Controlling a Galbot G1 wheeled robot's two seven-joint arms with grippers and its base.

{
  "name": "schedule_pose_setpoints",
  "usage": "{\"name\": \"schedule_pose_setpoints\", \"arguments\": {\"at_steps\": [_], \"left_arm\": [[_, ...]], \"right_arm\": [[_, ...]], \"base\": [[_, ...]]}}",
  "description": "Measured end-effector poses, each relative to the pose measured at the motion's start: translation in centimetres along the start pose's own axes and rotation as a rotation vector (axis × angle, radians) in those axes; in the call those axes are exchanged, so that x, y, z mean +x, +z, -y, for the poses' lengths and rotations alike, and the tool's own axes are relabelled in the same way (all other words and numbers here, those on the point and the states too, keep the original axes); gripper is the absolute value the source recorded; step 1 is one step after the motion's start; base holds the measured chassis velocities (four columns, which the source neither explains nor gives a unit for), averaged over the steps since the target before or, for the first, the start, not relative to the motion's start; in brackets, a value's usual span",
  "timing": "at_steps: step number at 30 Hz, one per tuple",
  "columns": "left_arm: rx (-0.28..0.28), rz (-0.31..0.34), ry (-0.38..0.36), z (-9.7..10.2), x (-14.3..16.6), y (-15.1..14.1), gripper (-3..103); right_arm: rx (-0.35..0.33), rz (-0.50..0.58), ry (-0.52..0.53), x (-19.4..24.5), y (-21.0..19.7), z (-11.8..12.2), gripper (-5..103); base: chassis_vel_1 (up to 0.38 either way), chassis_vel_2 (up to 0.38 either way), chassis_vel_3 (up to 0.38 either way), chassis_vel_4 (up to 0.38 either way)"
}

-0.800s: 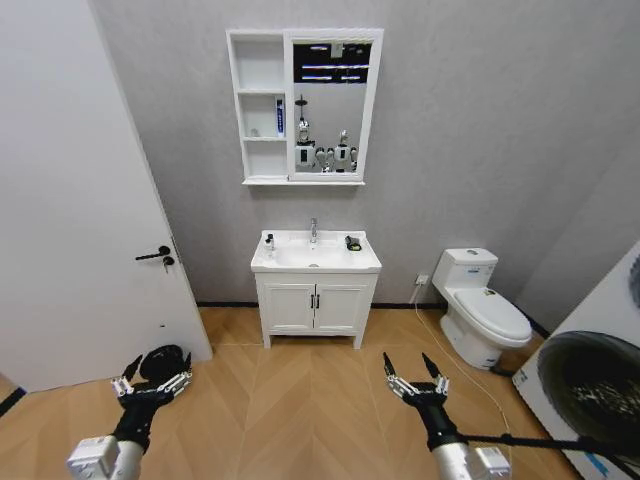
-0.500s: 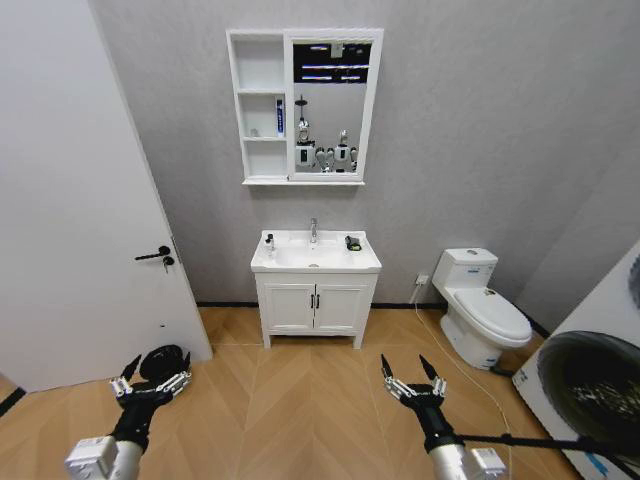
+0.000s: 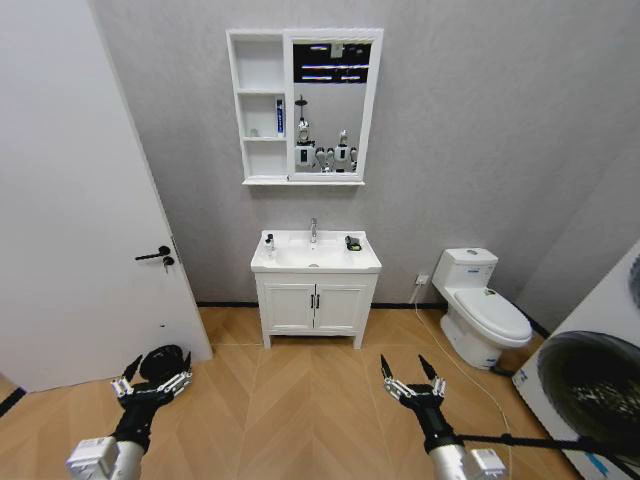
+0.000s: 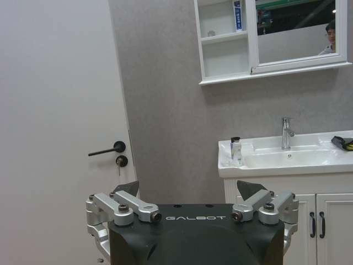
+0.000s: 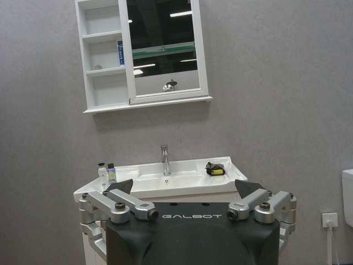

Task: Move facial cleanser and shampoo from washbasin to cabinet, then wipe washbasin with towel.

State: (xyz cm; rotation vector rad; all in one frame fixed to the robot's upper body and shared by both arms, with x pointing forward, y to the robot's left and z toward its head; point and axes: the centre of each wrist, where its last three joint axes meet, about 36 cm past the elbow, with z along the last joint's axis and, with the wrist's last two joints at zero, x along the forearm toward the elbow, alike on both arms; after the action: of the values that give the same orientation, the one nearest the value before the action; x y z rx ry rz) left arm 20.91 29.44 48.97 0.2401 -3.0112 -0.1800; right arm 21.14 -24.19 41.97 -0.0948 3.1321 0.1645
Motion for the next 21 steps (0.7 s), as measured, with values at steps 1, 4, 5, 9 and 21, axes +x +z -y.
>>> {"name": "schedule_pose_setpoints", "arguments": {"at_steps": [1, 4, 5, 9, 21], "left_arm": [[-0.001, -0.002, 0.005, 0.19, 0.01, 0.09, 98], [-0.001, -0.004, 0.015, 0.50, 0.09, 0.20, 100], [-0.001, -0.004, 0.015, 0.50, 0.09, 0.20, 100], [-0.012, -0.006, 0.030, 0.66, 0.11, 0.51, 99], [-0.009, 0.001, 0.034, 0.63, 0.09, 0.70, 98]], "right_arm": [[0.005, -0.001, 0.000, 0.05, 0.00, 0.08, 100], [0.016, -0.005, -0.007, 0.29, 0.03, 0.24, 100], [0.016, -0.005, -0.007, 0.29, 0.03, 0.24, 100], [0.023, 0.016, -0.020, 0.26, 0.08, 0.27, 100], [0.031, 0.019, -0.021, 0.41, 0.29, 0.16, 100]], "base": [[0.000, 0.000, 0.000, 0.000], [0.000, 0.000, 0.000, 0.000], [0.000, 0.000, 0.000, 0.000], [0.000, 0.000, 0.000, 0.000], [-0.126, 0.130, 0.126, -0.131]]}}
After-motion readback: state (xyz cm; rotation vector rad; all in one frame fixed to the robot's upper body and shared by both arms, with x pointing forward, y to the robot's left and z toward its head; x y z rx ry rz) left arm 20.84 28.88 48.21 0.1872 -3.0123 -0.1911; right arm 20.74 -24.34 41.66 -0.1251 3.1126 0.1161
